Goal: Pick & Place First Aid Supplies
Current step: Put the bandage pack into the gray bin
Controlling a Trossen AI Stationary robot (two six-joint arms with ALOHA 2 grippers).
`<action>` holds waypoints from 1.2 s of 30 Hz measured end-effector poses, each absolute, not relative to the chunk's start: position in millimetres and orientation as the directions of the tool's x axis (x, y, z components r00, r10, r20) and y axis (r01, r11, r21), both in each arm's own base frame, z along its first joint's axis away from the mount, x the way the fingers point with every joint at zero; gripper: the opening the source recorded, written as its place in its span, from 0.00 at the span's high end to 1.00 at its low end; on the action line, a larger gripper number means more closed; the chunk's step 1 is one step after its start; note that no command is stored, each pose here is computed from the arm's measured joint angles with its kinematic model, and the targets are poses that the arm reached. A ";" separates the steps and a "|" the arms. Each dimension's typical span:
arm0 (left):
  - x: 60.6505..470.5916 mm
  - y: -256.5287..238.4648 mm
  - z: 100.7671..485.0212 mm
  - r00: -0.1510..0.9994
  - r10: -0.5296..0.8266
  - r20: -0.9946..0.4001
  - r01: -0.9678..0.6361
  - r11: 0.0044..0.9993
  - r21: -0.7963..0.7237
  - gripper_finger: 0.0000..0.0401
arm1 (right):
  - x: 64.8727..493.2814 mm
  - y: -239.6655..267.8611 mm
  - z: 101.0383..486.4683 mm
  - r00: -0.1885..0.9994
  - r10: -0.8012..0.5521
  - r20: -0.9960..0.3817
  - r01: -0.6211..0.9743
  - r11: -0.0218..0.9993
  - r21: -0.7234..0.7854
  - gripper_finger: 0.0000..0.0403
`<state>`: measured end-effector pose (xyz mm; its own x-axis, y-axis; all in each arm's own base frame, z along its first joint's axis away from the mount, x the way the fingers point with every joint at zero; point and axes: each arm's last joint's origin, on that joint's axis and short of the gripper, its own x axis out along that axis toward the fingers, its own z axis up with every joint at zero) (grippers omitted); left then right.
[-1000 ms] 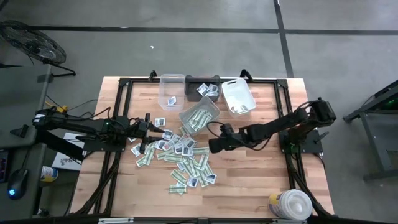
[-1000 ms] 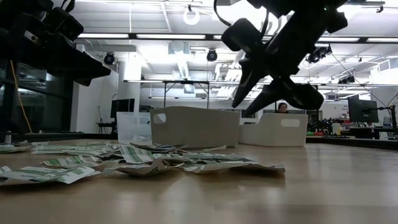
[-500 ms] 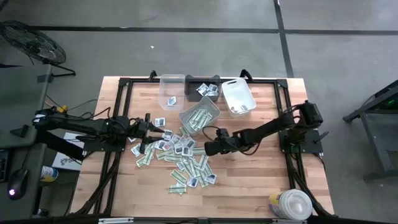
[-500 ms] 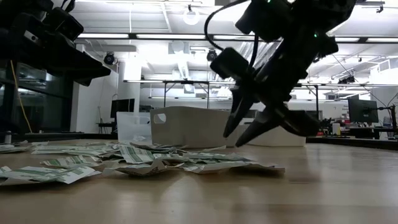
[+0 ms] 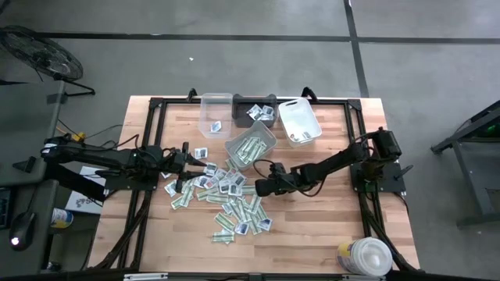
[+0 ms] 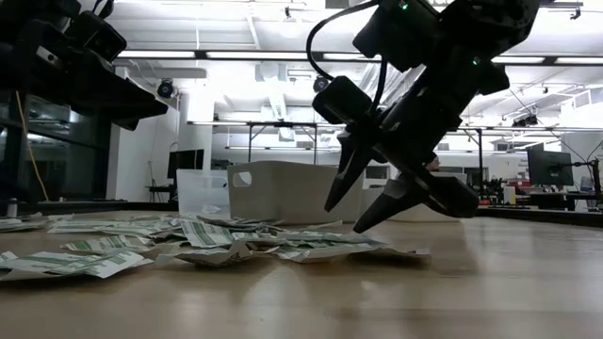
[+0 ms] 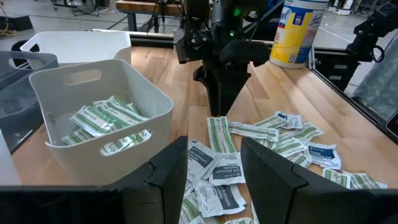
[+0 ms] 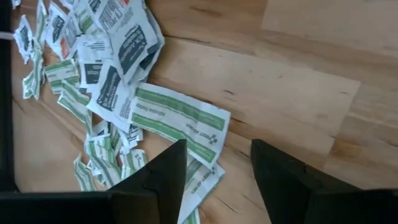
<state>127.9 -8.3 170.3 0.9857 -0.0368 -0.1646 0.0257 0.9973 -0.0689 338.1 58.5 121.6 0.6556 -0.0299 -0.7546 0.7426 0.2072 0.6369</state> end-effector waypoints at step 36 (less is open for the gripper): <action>127.9 -8.3 170.3 0.986 -0.037 -0.165 0.026 0.997 -0.069 0.63 | 348.5 60.2 100.3 0.685 -0.026 -0.728 0.712 0.232 0.663 0.89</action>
<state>127.9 -8.3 170.3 0.9857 -0.0367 -0.1645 0.0256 0.9973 -0.0692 348.5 60.2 100.3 0.6854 -0.0262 -0.7277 0.7122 0.2317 0.6626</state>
